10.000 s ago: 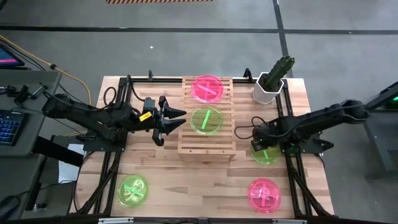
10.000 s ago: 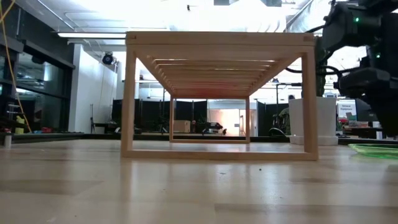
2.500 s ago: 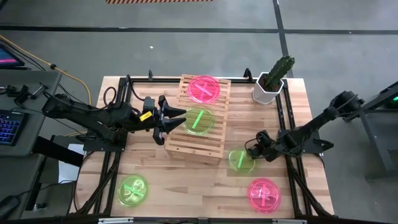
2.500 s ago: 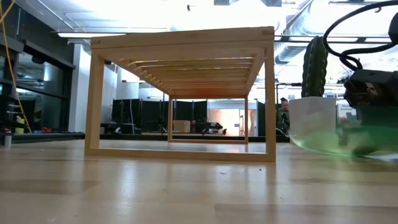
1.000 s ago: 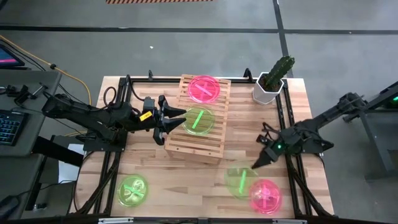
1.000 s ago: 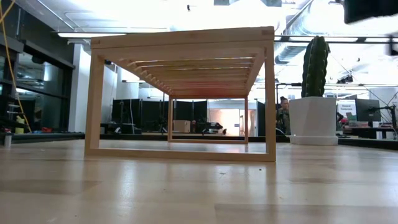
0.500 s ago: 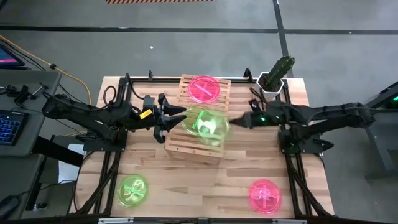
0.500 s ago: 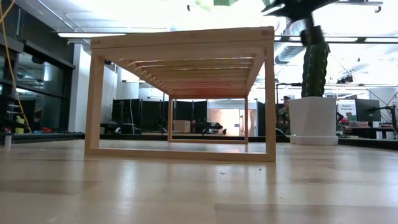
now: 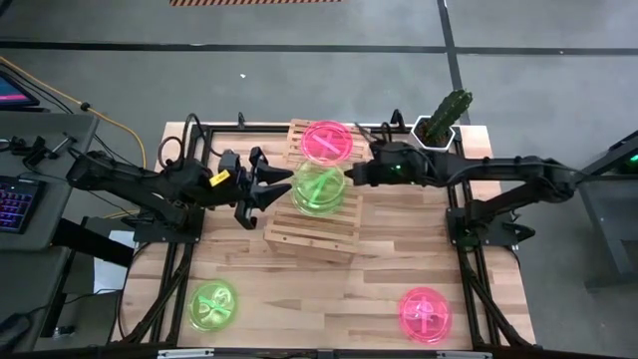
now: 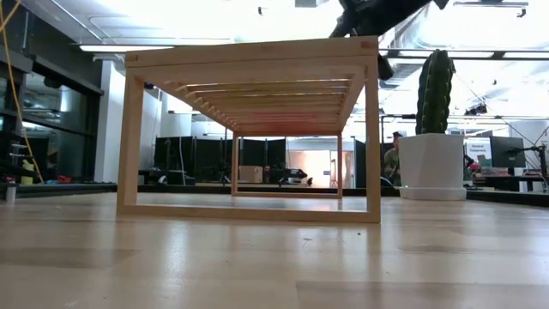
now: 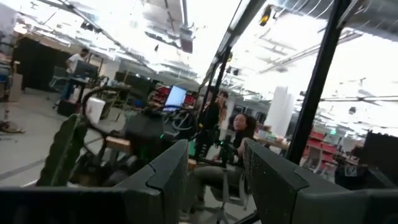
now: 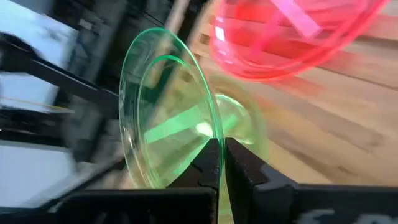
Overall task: Place and stack plates onto a shelf
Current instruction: Stack the top green transparent plate on top of the other green transparent plate on the shelf
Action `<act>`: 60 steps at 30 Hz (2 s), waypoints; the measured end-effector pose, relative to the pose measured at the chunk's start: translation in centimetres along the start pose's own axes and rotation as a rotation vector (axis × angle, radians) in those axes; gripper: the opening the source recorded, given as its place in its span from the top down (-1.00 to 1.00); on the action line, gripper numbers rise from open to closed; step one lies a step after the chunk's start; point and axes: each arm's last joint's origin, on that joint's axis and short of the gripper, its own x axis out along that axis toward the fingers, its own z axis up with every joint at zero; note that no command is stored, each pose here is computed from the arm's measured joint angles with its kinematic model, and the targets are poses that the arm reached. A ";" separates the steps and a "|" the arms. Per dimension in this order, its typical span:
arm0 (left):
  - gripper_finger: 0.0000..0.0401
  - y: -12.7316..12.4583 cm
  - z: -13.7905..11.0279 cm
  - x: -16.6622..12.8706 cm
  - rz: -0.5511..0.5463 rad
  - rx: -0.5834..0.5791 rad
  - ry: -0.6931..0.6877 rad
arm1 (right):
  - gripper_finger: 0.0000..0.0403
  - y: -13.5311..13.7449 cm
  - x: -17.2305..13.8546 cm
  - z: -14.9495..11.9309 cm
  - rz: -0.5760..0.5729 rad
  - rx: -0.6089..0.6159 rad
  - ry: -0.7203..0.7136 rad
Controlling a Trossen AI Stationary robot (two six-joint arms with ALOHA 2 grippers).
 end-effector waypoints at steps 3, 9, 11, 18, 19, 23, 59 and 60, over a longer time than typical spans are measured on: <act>0.28 0.0 0.1 0.0 -0.003 0.000 -0.003 | 1.00 0.4 0.6 0.2 -0.085 -0.059 0.018; 0.28 0.0 0.1 -0.1 -0.002 0.001 0.001 | 1.00 1.1 1.2 0.5 -0.126 -0.129 0.043; 0.28 0.0 0.1 -0.1 -0.002 0.001 0.002 | 1.00 1.0 1.2 0.5 -0.133 -0.131 0.052; 0.28 0.0 0.1 -0.1 -0.001 0.001 0.003 | 1.00 0.8 1.1 -0.3 -0.152 -0.170 0.123; 0.28 0.0 0.1 -0.1 -0.001 0.001 0.003 | 1.00 0.9 1.1 -0.4 -0.149 -0.175 0.131; 0.28 0.0 0.0 -0.1 -0.001 0.002 0.003 | 1.00 1.1 1.0 -0.9 -0.131 -0.197 0.157; 0.28 0.0 0.1 -0.1 0.008 0.002 0.000 | 0.51 1.8 1.1 -0.8 -0.042 -0.242 0.162; 0.28 0.0 0.1 -0.1 0.008 0.002 0.000 | 0.44 1.8 1.1 -0.8 -0.042 -0.242 0.162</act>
